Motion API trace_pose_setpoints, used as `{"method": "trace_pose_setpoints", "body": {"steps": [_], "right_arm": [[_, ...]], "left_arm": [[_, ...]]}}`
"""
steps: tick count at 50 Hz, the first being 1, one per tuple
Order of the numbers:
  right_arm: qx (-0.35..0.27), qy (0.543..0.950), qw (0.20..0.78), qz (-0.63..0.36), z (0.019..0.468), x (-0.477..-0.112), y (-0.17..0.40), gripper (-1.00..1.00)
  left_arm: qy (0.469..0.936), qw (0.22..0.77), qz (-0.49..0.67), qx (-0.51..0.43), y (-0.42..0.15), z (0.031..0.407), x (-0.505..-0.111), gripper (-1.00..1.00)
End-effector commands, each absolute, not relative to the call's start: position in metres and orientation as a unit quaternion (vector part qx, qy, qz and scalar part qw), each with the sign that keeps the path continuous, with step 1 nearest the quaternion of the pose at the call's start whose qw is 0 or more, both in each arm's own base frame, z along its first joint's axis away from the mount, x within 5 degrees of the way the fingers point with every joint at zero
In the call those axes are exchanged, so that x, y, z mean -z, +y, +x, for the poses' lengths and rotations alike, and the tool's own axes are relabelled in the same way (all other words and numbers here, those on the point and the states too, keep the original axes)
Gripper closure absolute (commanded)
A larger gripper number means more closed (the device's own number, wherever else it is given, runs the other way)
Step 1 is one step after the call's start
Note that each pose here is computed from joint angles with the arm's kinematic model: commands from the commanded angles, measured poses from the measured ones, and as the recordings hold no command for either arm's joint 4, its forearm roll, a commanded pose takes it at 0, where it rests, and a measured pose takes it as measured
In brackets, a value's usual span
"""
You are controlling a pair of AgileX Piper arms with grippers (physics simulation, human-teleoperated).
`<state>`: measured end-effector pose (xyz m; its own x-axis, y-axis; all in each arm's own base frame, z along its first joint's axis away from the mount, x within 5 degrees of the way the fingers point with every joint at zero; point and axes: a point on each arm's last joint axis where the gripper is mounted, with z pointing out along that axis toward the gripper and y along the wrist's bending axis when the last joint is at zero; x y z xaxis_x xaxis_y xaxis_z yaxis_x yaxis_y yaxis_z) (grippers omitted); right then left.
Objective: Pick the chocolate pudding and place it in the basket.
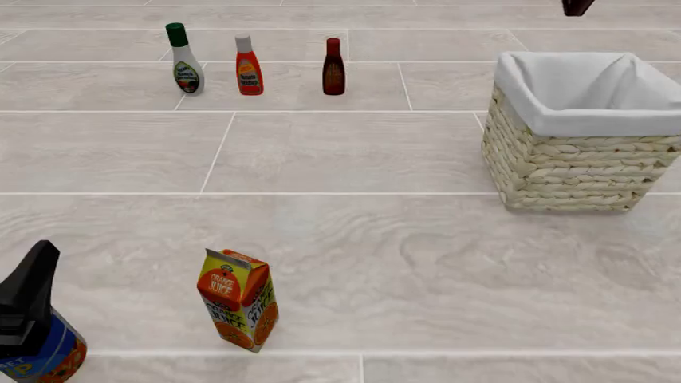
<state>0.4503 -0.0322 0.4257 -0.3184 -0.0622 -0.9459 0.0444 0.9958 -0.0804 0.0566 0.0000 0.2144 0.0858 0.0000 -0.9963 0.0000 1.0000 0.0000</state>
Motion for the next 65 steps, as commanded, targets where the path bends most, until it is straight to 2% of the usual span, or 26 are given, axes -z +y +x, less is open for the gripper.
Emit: {"method": "trace_pose_setpoints", "body": {"steps": [1, 41, 65], "right_arm": [[0.057, 0.811, 0.581, 0.023, 0.454, -0.423, -0.058, 1.0], [0.087, 0.834, 0.538, 0.087, 0.448, -0.388, -0.121, 1.0], [0.071, 0.85, 0.51, 0.108, 0.459, -0.362, -0.124, 1.0]], "left_arm": [[0.676, 0.737, 0.0, 0.0, 0.0, 0.057, -0.214, -1.0], [0.676, 0.737, 0.0, 0.0, 0.0, 0.057, -0.214, -1.0], [0.676, 0.737, 0.0, 0.0, 0.0, 0.057, -0.214, -1.0]]}}
